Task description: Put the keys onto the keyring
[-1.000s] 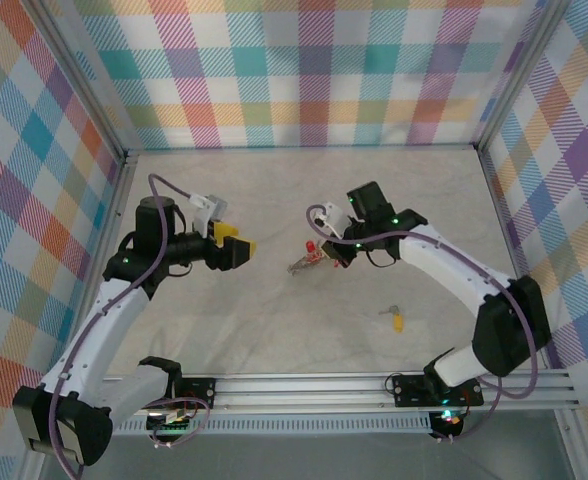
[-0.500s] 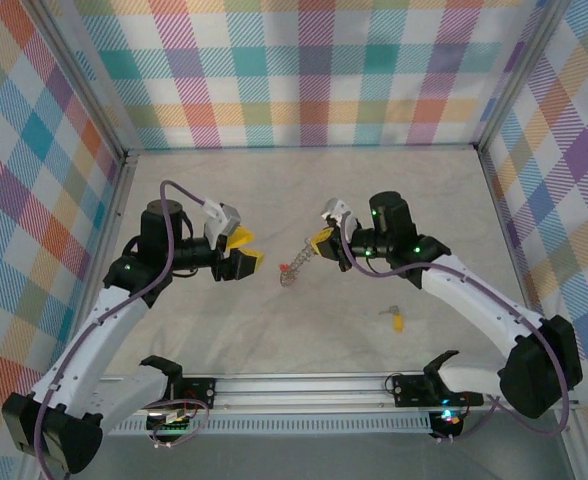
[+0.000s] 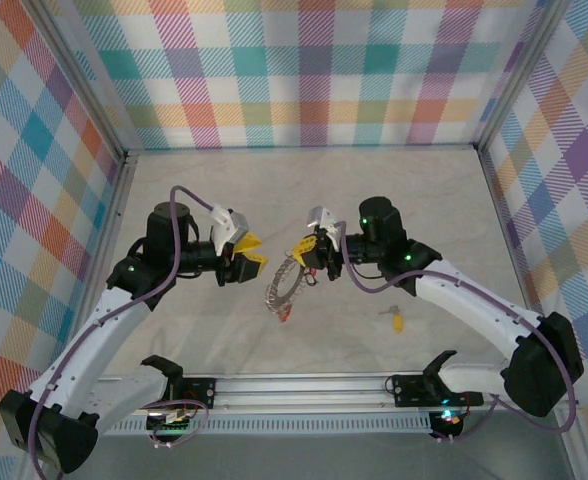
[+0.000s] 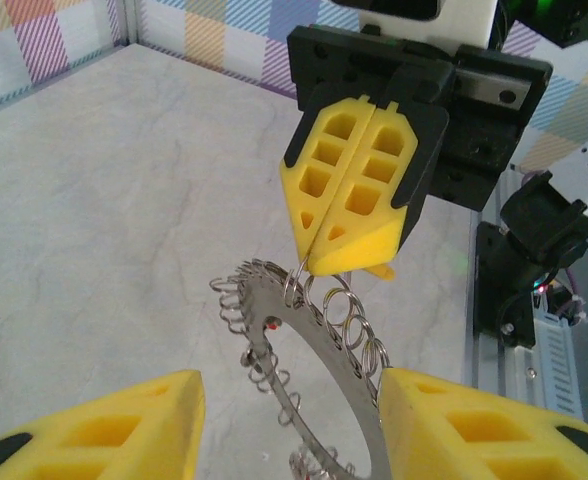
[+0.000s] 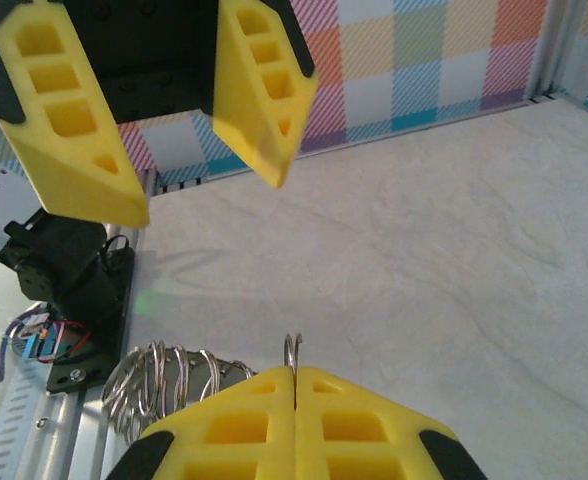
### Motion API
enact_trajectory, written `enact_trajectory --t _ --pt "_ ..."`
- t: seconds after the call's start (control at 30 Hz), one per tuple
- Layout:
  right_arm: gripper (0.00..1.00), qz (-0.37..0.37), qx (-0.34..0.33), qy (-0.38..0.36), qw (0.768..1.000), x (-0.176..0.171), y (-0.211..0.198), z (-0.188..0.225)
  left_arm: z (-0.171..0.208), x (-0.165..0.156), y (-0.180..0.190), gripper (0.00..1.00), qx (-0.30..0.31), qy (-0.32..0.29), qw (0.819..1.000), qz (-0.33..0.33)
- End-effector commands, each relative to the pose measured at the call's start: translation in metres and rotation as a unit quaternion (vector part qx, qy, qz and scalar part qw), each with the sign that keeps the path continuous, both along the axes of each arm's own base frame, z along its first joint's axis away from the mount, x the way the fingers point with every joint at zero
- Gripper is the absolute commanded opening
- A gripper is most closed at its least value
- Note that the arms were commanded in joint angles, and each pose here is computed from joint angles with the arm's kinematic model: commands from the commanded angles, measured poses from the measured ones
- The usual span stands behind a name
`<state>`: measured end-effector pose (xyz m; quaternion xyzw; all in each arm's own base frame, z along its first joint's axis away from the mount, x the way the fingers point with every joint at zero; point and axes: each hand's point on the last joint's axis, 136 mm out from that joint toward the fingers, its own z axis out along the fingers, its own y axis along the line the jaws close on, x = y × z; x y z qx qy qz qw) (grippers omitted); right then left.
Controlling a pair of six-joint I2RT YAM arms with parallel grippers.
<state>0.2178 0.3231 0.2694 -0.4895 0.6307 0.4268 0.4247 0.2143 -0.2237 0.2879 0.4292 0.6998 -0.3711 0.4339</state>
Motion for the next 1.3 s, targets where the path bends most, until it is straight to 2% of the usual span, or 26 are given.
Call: enact_trajectory --t 0.0,0.53,0.83,0.9,1.0,1.03,1.23,1.27 --pt "0.00 0.044 0.038 -0.029 0.998 -0.010 0.013 0.035 -0.003 -0.006 -0.002 0.49 0.017 -0.010 1.000 -0.020" --pt "0.00 0.082 0.006 -0.034 0.996 -0.025 0.037 0.028 -0.012 -0.006 -0.013 0.41 0.025 -0.005 0.999 -0.045" --pt "0.00 0.106 0.009 -0.029 0.994 -0.035 0.042 0.033 -0.011 -0.013 -0.016 0.36 0.027 -0.032 0.996 -0.072" --pt "0.00 0.114 0.008 -0.028 0.993 -0.037 0.043 0.035 -0.008 -0.017 -0.017 0.29 0.025 -0.042 0.995 -0.084" --pt "0.00 0.122 0.007 -0.030 0.992 -0.041 0.045 0.036 -0.006 -0.027 -0.018 0.05 0.023 -0.056 0.991 -0.117" --pt "0.00 0.125 0.008 -0.030 0.992 -0.042 0.046 0.037 -0.006 -0.029 -0.018 0.00 0.024 -0.056 0.991 -0.122" --pt "0.00 0.144 -0.002 -0.033 0.989 -0.051 0.043 0.035 -0.002 -0.032 -0.016 0.00 0.027 -0.065 0.990 -0.124" --pt "0.12 0.142 -0.008 -0.035 0.989 -0.051 0.042 0.034 -0.001 -0.032 -0.016 0.00 0.026 -0.069 0.990 -0.122"
